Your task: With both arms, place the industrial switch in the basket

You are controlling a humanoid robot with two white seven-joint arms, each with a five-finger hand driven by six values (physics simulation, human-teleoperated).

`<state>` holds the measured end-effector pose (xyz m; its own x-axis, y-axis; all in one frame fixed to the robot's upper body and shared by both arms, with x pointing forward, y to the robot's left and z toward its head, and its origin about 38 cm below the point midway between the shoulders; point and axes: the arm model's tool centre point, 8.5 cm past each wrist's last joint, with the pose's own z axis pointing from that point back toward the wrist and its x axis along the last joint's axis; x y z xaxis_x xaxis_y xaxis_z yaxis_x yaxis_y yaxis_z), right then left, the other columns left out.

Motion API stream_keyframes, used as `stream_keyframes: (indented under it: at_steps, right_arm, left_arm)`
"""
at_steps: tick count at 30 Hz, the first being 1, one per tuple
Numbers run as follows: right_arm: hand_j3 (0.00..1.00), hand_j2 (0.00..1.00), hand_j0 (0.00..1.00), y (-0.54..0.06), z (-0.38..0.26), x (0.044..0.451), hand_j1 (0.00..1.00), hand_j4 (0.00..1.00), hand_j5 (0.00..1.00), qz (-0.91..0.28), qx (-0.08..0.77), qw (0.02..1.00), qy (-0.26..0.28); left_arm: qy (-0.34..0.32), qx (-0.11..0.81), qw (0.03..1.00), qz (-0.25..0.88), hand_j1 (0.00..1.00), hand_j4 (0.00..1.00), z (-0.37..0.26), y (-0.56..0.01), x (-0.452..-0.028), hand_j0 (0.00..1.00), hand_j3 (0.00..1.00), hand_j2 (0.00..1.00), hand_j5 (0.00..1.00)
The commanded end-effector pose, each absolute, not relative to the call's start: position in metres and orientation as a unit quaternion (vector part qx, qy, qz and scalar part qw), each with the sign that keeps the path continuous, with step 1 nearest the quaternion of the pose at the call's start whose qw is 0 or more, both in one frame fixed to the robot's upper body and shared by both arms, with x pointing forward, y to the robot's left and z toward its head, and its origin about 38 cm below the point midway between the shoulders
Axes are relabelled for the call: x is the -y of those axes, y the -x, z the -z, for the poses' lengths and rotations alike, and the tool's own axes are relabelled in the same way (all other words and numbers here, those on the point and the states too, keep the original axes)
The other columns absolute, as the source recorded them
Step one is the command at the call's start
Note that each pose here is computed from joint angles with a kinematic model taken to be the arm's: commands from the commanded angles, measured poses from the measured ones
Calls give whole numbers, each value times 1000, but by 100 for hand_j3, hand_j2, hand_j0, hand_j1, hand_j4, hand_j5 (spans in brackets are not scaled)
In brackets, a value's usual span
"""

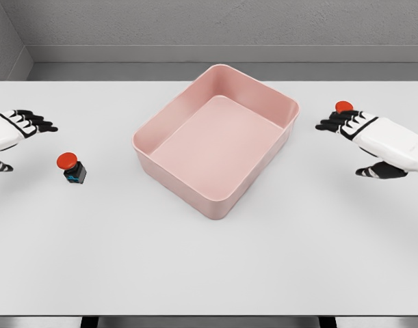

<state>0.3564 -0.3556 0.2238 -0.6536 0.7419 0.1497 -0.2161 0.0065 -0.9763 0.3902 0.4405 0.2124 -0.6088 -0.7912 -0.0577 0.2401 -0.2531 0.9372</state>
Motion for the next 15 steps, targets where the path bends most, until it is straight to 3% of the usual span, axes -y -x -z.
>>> stream_keyframes:
  at_steps: [1,6,9,15]
  right_arm:
    - [100,100,100,-356,-224,356,100,100,100,-672,613,358,214]
    - [100,100,100,-361,-230,360,100,100,100,-664,611,365,231]
    - [100,100,100,-375,-229,381,100,100,100,-633,561,440,301]
    - [100,100,100,-399,-223,374,100,100,100,-646,485,513,289]
  left_arm:
    - [-273,504,348,741,100,100,-213,-390,-440,100,100,100,100]
    - [-266,505,346,744,100,100,-207,-390,-435,100,100,100,100]
    - [-253,507,345,748,100,100,-195,-389,-425,100,100,100,100]
    - [-237,518,333,752,100,100,-178,-394,-402,100,100,100,100]
